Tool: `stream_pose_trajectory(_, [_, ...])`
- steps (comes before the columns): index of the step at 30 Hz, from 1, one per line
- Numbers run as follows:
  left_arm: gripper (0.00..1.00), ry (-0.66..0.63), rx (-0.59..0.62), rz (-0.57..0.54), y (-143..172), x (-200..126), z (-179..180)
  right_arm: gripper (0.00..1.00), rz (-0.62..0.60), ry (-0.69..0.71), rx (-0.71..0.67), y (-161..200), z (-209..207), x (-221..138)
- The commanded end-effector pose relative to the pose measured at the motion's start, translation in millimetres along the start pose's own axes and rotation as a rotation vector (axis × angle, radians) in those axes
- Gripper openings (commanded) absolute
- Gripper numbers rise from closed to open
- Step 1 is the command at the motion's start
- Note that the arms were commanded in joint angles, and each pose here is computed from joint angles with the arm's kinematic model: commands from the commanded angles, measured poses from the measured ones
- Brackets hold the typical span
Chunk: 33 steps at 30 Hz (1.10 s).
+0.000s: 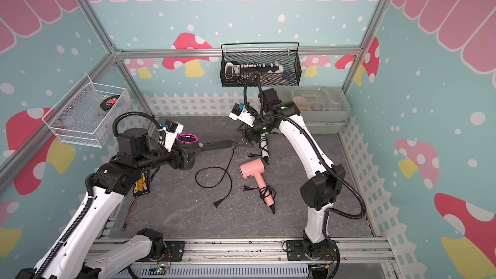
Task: Wrap the cord around the hair dryer
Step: Pick up the hair dryer from the center of the board, then wrap the power cord around the hair dryer.
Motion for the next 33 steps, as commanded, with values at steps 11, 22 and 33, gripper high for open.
stream_pose_trajectory(11, [0.00, -0.287, -0.020, -0.150, -41, -36, 25, 0.80, -0.026, 0.095, 0.278, 67, -34, 110])
stream_pose_trajectory(22, [0.00, -0.315, -0.055, -0.146, -29, -30, 30, 0.72, 0.114, 0.336, 0.252, 92, -63, 218])
stream_pose_trajectory(33, [0.00, -0.304, -0.067, -0.159, -29, -29, 32, 0.69, 0.095, 0.452, 0.179, 84, -77, 249])
Point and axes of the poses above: each gripper's point midway between its finger pads, its own x axis out along the fingers, its own z axis along the line the jaws close on, y = z × x, the point moved 8 cm from there along -x, back along the fingers, and after that the axes turned 15 degrees about x, right-handed, at the moved point
